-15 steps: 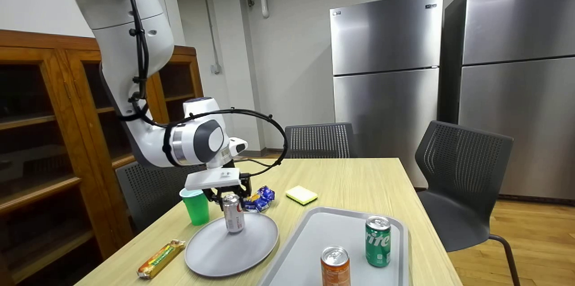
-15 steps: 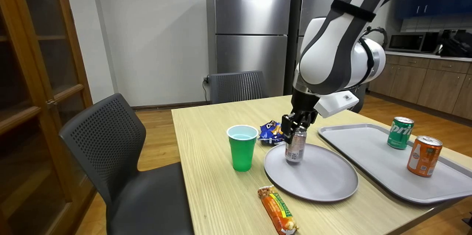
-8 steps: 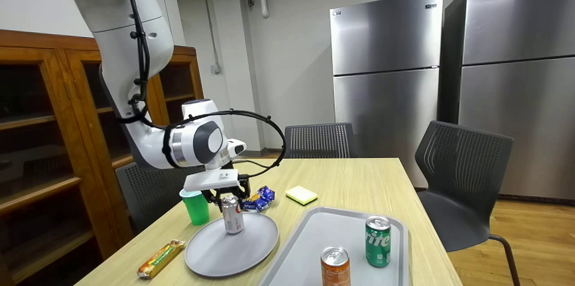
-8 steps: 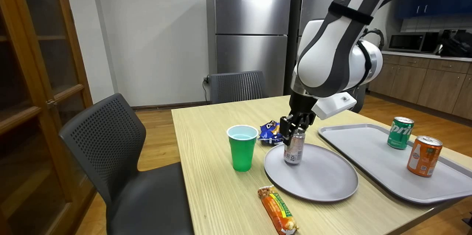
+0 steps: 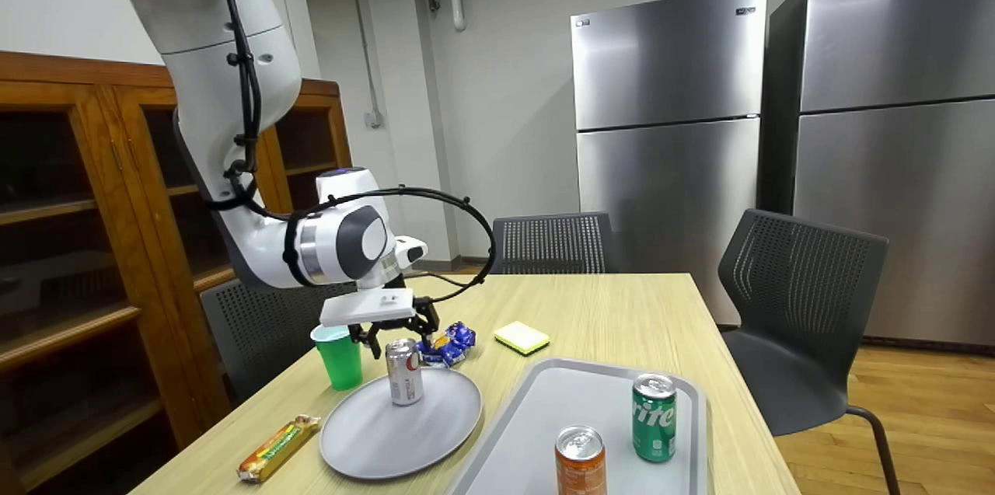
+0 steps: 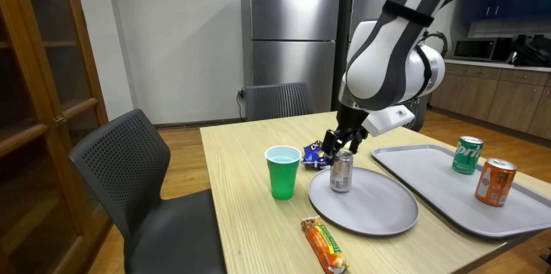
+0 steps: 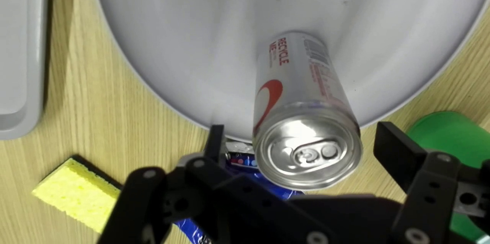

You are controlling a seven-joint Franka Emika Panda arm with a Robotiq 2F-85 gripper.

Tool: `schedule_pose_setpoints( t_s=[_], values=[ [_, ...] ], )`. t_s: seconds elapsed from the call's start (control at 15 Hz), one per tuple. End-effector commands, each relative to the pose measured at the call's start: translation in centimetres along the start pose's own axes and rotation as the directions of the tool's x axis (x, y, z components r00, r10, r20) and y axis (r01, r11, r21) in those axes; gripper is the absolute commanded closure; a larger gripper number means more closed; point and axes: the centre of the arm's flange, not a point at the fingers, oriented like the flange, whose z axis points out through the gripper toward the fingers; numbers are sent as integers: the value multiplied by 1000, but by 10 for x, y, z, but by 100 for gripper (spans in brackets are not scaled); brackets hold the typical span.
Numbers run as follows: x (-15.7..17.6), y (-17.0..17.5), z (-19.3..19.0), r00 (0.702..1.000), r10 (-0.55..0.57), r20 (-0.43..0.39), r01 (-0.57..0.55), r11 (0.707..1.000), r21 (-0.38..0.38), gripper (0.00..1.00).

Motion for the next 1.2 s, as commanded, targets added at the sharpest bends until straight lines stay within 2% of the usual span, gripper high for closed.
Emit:
schedule_pose_setpoints(
  t_s=[0.0, 0.27, 0.8, 0.87, 0.93, 1.13],
  values=[
    [4, 6, -27, 1000, 17, -22, -17, 1000, 23, 0],
    [9, 13, -47, 998, 48, -39, -47, 999, 26, 0],
    [9, 30, -84, 997, 78, 15, -78, 996, 32, 0],
    [9, 32, -87, 997, 75, 14, -75, 996, 40, 0],
    [13, 27, -67, 996, 89, 2, -89, 996, 19, 0],
    [14, 28, -73, 996, 89, 2, -89, 996, 25, 0]
  ],
)
